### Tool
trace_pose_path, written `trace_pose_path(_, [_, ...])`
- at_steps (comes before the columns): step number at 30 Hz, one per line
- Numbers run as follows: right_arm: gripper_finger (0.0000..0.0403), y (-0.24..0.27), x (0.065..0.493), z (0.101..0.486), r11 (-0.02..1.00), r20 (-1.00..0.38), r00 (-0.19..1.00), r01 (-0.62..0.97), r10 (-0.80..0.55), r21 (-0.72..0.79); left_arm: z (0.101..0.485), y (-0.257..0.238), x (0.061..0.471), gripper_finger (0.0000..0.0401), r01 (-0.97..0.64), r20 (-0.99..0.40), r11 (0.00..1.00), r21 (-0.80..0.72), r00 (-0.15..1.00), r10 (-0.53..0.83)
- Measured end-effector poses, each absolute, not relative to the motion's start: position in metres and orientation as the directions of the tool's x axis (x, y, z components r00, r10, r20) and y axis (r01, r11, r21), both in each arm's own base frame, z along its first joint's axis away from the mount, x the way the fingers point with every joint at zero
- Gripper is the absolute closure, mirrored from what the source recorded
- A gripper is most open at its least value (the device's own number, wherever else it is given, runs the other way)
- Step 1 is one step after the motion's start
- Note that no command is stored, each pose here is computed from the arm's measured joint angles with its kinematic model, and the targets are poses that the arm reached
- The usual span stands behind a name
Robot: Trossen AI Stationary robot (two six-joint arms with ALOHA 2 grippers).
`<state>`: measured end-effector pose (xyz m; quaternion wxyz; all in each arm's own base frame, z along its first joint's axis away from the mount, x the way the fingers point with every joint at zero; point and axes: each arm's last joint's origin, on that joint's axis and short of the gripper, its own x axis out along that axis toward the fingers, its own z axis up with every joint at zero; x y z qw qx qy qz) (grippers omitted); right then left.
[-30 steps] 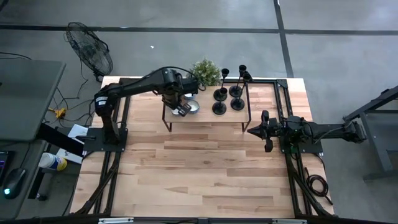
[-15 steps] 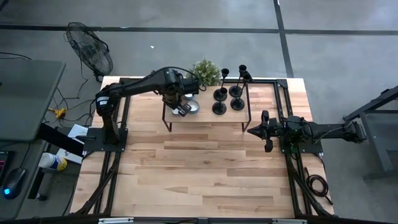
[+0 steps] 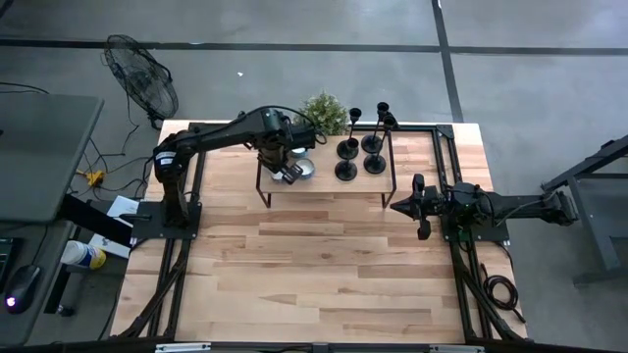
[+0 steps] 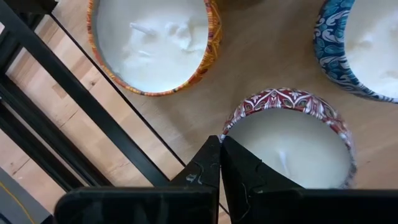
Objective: Pick & Place candle stick holders
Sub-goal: Put the red scented candle on the shelf
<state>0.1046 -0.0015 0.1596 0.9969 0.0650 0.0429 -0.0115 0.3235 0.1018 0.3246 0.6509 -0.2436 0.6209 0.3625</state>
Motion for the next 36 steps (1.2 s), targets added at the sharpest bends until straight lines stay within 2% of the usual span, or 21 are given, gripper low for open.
trace_pose_path(36, [0.0402,-0.0015,0.1046,0.1596,0.991,-0.087,0.996,0.029,-0.017,0.129,0.3248,0.1016,0.3231,0.0401,-0.782,-0.984,0.609,0.134,-0.035,0.172])
